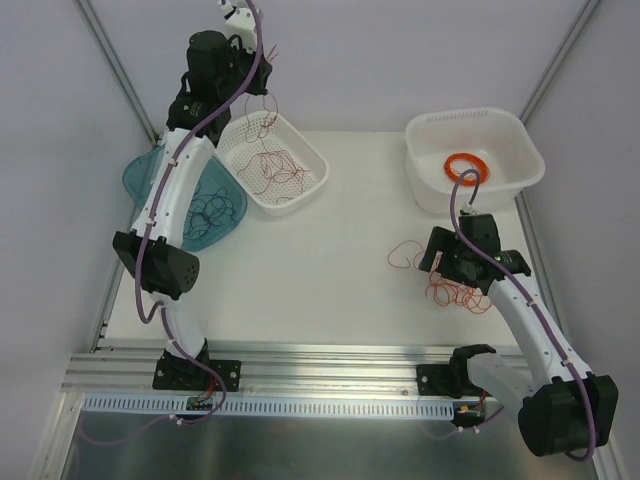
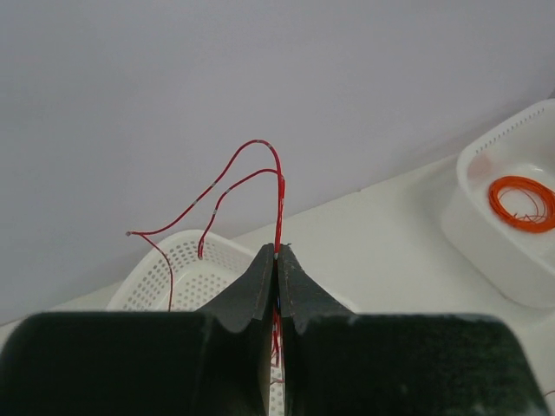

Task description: Untangle the cables

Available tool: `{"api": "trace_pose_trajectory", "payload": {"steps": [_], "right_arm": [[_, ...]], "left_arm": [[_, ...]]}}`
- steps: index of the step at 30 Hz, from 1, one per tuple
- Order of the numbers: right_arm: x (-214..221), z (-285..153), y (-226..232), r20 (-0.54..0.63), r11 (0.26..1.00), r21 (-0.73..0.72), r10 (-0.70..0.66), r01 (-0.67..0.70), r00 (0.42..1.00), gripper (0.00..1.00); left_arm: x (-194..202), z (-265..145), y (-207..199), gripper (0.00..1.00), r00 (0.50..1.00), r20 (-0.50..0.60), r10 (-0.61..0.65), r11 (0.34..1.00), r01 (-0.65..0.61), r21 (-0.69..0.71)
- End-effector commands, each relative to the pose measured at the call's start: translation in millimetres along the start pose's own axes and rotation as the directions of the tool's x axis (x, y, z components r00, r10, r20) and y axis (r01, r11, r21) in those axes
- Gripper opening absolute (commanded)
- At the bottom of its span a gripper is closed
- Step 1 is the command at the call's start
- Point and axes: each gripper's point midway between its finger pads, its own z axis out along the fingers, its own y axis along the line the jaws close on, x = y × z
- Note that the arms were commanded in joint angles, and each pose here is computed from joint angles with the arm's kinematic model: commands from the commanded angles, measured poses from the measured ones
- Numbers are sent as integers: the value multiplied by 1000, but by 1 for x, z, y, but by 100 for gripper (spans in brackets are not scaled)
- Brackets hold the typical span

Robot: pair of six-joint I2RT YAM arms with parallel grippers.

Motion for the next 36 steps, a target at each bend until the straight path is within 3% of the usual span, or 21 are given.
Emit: {"api": "trace_pose_trajectory", "payload": {"steps": [1,6,11,16,18,20,22,23,28,29,30,31,33,34,36], "right_arm": [[-4,-7,4,10,1000,-16,-26,26,1000,89],[-2,-4,3,-4,1000,-8,-31,30,1000,89],[0,-1,2,-22,999,-3,-32,32,999,89],[-2,0,0,-22,999,14,-36,36,999,89],[-4,0,-2,-18,999,26,-43,44,999,89],[-7,-1,-4,-10,998,38,-48,49,999,89],[-12,-2,-7,1,996,64,-64,64,998,89],[-16,-3,-13,15,992,101,-73,71,997,89],[-29,-3,-30,41,974,210,-90,80,995,89],[-32,-1,-32,41,970,229,-88,76,995,89],[-33,1,-33,37,968,238,-86,75,996,89],[-34,5,-34,29,965,255,-70,61,997,89],[-32,12,-35,13,962,268,-54,48,998,88],[-32,16,-34,9,961,274,-31,27,999,88],[-29,28,-34,-18,959,282,-14,19,1000,88]], "left_arm": [[20,24,10,0,999,1,-46,999,46,14],[126,67,38,0,974,-184,-135,991,128,-47],[235,94,38,0,899,-359,-252,967,244,-68],[287,103,35,1,854,-433,-290,955,285,-77],[302,105,42,11,843,-448,-298,954,280,-106],[306,103,47,29,836,-450,-315,949,287,-131],[299,97,48,40,837,-445,-317,948,288,-133],[284,94,47,48,849,-425,-313,950,287,-128],[245,68,45,68,873,-386,-298,955,270,-125],[220,59,42,80,891,-352,-288,958,267,-109],[221,51,40,84,885,-361,-293,956,272,-110],[198,40,36,90,900,-327,-289,957,272,-98],[193,25,31,99,897,-328,-295,955,280,-93],[172,12,27,99,908,-294,-299,954,287,-85],[173,-4,19,99,904,-307,-299,954,294,-65]]}}
